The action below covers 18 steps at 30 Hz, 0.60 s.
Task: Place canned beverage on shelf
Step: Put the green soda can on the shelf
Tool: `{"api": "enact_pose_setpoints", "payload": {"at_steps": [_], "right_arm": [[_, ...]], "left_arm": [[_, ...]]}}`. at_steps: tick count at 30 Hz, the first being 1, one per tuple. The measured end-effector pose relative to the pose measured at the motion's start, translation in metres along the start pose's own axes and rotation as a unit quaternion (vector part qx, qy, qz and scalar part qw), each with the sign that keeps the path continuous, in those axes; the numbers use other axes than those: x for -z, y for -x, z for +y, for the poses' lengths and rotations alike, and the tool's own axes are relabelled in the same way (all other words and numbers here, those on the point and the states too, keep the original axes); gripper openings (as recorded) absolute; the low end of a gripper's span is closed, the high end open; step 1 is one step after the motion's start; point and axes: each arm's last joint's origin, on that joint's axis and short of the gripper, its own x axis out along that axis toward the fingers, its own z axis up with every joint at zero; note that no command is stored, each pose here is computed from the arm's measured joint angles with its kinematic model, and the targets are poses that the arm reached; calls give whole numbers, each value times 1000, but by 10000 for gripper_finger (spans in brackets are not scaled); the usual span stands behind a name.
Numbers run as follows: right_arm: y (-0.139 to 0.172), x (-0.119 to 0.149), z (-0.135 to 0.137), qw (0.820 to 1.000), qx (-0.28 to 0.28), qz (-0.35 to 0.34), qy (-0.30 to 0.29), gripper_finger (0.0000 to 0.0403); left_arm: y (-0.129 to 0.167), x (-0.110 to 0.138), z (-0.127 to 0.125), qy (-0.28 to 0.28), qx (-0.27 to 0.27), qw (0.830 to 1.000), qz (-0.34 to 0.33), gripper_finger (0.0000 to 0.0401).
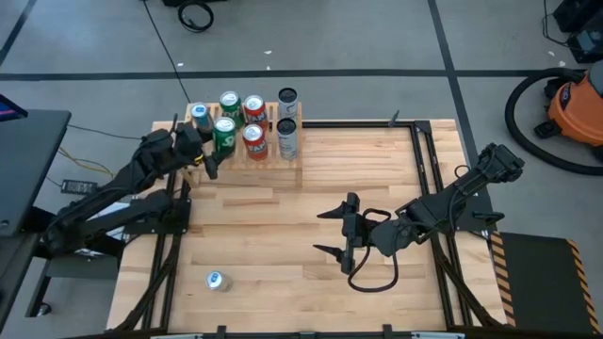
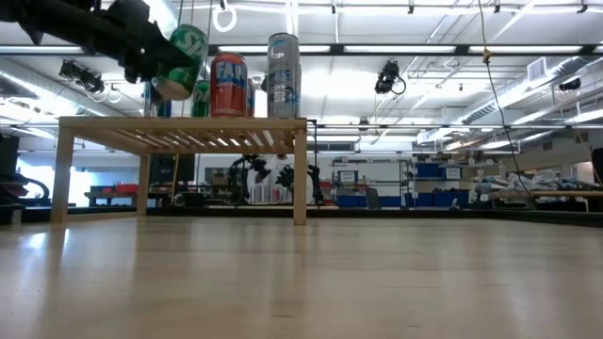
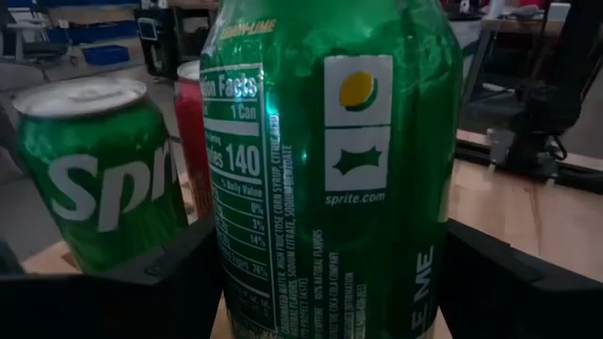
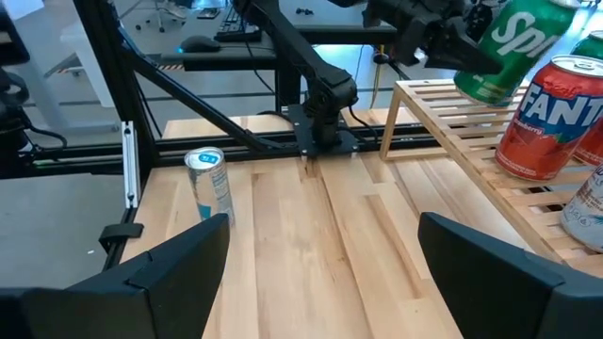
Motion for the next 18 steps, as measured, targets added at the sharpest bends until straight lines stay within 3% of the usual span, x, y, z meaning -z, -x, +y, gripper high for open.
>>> {"api": "enact_pose_setpoints", "payload": {"at_steps": [7,18], "right_arm": [[3,2,4,1000,-7,3,-8,355],[7,3,10,1000,-18,2,-5,355]], "left_arm": [[-9,22,6,10,-6,1000,-19,307],[-15,53,8,5,39,998,-48,307]]}}
